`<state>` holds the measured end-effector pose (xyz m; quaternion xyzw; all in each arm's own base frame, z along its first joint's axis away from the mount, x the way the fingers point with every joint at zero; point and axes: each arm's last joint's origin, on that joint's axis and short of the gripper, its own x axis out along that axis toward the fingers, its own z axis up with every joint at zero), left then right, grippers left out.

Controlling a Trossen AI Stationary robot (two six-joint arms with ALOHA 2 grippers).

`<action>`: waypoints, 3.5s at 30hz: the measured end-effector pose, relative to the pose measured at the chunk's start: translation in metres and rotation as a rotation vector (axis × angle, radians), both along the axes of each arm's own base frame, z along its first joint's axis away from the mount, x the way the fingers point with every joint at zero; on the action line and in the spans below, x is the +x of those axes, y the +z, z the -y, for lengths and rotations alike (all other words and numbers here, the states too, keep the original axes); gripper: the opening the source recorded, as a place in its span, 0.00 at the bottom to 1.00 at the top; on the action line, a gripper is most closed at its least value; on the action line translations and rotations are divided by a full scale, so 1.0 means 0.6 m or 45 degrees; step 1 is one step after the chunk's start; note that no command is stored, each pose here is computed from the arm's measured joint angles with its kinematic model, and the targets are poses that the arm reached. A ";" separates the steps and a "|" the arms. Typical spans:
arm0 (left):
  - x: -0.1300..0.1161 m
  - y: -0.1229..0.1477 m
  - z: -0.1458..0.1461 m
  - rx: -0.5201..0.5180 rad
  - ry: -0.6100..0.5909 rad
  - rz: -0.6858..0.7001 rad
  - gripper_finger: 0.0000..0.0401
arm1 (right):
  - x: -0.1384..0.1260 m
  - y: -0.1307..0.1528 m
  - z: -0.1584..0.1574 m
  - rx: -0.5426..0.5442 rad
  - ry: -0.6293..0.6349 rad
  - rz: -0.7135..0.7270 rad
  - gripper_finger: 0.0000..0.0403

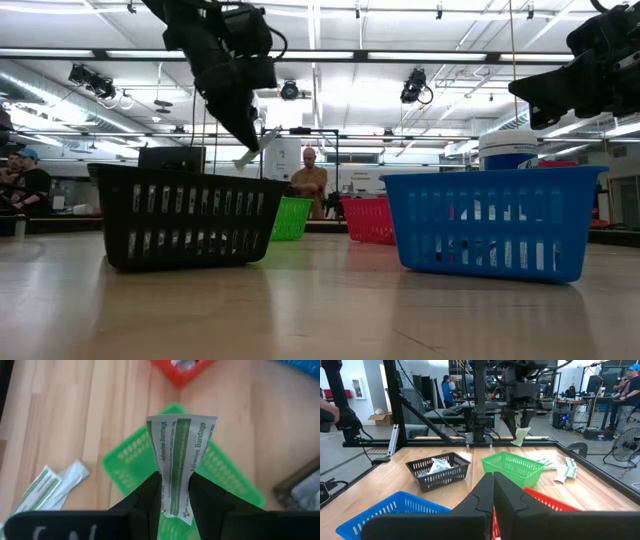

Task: Pick & Place First Aid Supplies
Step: Put the green bandage pack into the green bin

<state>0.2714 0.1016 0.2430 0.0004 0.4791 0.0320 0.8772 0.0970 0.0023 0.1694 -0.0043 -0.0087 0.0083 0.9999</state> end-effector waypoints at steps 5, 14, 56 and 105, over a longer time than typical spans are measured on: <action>0.010 0.003 0.012 -0.039 0.049 0.050 0.26 | 0.000 0.000 0.000 0.000 0.000 0.000 0.03; 0.013 -0.005 0.010 -0.101 0.161 0.025 0.30 | 0.000 0.000 0.000 0.000 0.000 0.000 0.03; -0.103 0.052 -0.058 -0.091 1.054 0.016 0.63 | 0.000 0.000 0.000 0.000 0.000 0.000 0.03; -0.103 -0.100 -0.158 -0.569 2.144 -0.301 0.90 | 0.000 0.000 0.000 0.000 0.000 0.000 0.03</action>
